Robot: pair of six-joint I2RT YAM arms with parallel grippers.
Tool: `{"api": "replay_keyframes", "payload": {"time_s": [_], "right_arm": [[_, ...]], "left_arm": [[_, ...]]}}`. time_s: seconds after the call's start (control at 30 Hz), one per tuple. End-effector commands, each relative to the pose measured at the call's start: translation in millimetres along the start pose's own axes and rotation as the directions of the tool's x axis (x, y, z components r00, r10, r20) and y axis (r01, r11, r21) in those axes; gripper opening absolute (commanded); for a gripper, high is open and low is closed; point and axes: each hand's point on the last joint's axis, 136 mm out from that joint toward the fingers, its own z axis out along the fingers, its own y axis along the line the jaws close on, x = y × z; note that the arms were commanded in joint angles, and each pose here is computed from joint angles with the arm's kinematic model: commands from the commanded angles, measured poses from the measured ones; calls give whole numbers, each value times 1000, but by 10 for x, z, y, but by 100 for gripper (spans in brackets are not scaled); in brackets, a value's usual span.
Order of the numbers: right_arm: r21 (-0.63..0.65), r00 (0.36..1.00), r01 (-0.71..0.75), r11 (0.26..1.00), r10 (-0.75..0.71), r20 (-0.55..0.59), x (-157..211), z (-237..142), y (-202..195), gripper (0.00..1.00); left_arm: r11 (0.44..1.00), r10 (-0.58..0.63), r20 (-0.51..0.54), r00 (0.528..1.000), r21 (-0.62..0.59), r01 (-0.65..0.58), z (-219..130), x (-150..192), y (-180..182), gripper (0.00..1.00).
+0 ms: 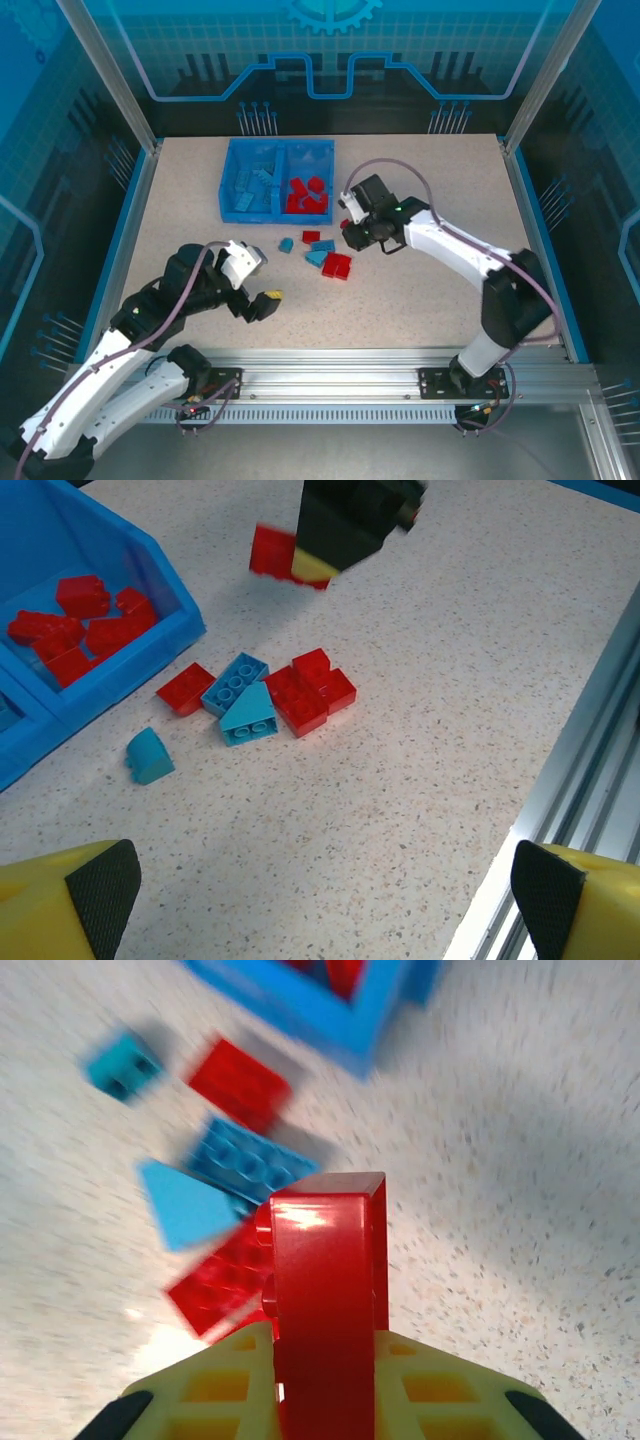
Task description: Sort the legos into containers by color
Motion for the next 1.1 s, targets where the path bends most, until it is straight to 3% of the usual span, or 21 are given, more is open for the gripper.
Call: {"api": "replay_keyframes", "payload": {"time_s": [0.0, 0.2, 0.53, 0.73, 0.87, 1.07], "right_arm": [[-31, 987, -6, 1000, 11, 157, -444, -328, 350, 22], [139, 960, 2, 990, -41, 276, -1226, -305, 334, 22], [336, 958, -22, 942, -77, 278, -2076, 619, -187, 21], [415, 961, 54, 908, -160, 225, -2207, 1204, -536, 22], [389, 962, 78, 918, -172, 213, -2165, 1513, -653, 25], [386, 938, 129, 914, -238, 251, -2311, 1482, -576, 36]], "left_arm": [[998, 16, 29, 999, -64, -15, -49, -24, 94, 99], [991, 0, 48, 999, -131, 6, -114, -37, 199, 99], [984, -1, 49, 999, -177, 9, -138, -26, 275, 99], [984, -9, 50, 999, -178, 18, -140, -20, 280, 99], [982, -7, 53, 999, -190, 17, -152, -14, 298, 99], [980, -3, 43, 999, -197, 12, -127, 10, 314, 99]]}}
